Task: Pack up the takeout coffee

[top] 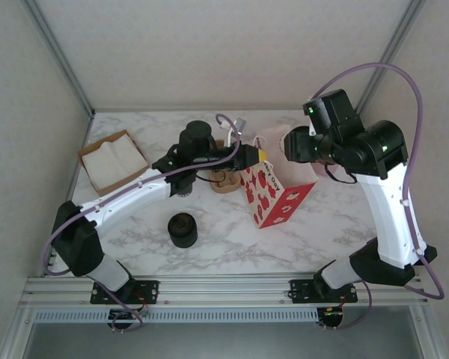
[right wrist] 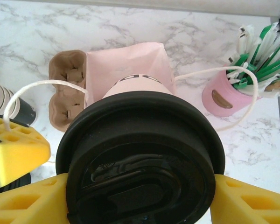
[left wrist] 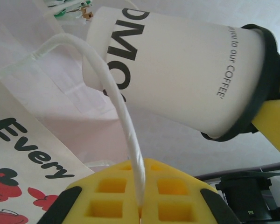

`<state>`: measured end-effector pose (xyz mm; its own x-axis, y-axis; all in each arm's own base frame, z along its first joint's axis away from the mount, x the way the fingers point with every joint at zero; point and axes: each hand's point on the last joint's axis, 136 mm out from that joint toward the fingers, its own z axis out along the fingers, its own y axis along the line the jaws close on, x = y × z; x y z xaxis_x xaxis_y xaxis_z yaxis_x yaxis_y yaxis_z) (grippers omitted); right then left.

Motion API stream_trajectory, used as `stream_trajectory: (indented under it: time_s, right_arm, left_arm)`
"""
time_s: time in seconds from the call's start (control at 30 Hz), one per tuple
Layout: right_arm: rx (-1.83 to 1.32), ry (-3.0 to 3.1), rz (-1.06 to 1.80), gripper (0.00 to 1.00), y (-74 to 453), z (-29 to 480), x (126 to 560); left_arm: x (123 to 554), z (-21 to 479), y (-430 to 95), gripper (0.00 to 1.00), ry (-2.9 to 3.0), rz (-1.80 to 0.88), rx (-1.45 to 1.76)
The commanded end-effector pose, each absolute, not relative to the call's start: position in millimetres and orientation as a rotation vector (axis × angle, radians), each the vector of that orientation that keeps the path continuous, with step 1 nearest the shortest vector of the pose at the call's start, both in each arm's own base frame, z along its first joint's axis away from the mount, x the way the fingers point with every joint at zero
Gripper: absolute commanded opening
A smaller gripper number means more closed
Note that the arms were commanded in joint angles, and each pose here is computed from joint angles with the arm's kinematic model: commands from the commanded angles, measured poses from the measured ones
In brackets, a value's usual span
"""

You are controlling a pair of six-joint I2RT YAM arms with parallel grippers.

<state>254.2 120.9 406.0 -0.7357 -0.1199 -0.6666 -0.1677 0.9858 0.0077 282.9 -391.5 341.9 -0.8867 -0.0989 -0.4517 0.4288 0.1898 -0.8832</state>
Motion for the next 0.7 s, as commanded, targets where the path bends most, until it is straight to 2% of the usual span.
stream_trajectory:
  time_s: [0.0,0.23,0.5,0.67]
  right_arm:
    - [-0.204,2.456,0.093,0.69,121,399,248]
    - [-0.260,2.575,0.074,0.69,129,371,246]
    - [-0.312,2.647,0.049,0.69,137,357,241]
    - [-0.338,2.686,0.015,0.69,140,349,240]
  left_arm:
    - [272,353,-387,0.00,2.003,-1.757,0.328]
    - [267,331,-376,0.00,2.059,-1.688,0.312]
    - [267,329,-365,0.26,2.067,-1.604,0.306]
    - [267,328,-357,0.37,2.072,-1.550,0.310]
